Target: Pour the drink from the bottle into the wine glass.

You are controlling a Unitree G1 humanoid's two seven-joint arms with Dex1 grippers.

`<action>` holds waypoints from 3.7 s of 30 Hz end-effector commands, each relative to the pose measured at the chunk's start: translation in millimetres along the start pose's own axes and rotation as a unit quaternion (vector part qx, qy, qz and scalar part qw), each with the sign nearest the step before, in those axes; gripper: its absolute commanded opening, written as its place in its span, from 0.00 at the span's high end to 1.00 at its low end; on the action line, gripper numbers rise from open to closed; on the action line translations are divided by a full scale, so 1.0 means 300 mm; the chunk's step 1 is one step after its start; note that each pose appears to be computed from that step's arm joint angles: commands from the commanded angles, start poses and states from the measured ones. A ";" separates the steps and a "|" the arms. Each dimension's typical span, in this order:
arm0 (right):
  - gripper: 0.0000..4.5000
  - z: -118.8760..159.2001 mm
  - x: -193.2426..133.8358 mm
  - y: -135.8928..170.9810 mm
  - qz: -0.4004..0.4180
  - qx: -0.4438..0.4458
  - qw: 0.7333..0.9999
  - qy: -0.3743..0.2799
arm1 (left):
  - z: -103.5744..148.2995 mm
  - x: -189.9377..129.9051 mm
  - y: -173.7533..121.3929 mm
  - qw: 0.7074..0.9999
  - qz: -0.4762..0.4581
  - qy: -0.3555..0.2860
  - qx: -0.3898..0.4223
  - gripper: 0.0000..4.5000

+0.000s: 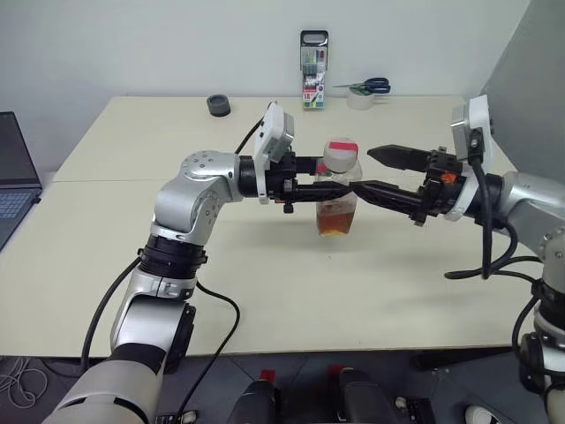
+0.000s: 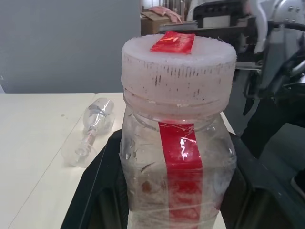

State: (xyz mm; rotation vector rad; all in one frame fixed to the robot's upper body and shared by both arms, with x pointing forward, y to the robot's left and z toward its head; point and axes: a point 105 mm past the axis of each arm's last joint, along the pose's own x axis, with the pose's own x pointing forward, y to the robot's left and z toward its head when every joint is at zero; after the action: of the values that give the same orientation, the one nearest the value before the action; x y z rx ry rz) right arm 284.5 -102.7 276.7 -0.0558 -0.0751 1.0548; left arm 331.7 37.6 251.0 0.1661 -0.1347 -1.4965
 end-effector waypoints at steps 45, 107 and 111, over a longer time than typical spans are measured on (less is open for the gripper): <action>0.61 0.011 0.102 0.051 -0.114 -0.061 0.990 -0.055 | 0.036 -0.007 0.036 0.999 0.028 -0.012 0.033 0.56; 0.13 0.102 0.064 0.071 -0.109 -0.062 0.988 -0.087 | 0.065 0.022 0.016 0.999 0.006 -0.018 0.049 0.56; 0.46 0.114 0.073 0.073 -0.106 -0.067 0.988 -0.087 | 0.066 0.021 0.019 0.999 0.007 -0.017 0.051 0.56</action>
State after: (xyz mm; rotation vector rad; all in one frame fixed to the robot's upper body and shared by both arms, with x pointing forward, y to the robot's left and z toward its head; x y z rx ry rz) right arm 278.4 -74.5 301.5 -0.0683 -0.2660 0.8279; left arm 336.6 30.9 255.0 0.1945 -0.1702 -1.4824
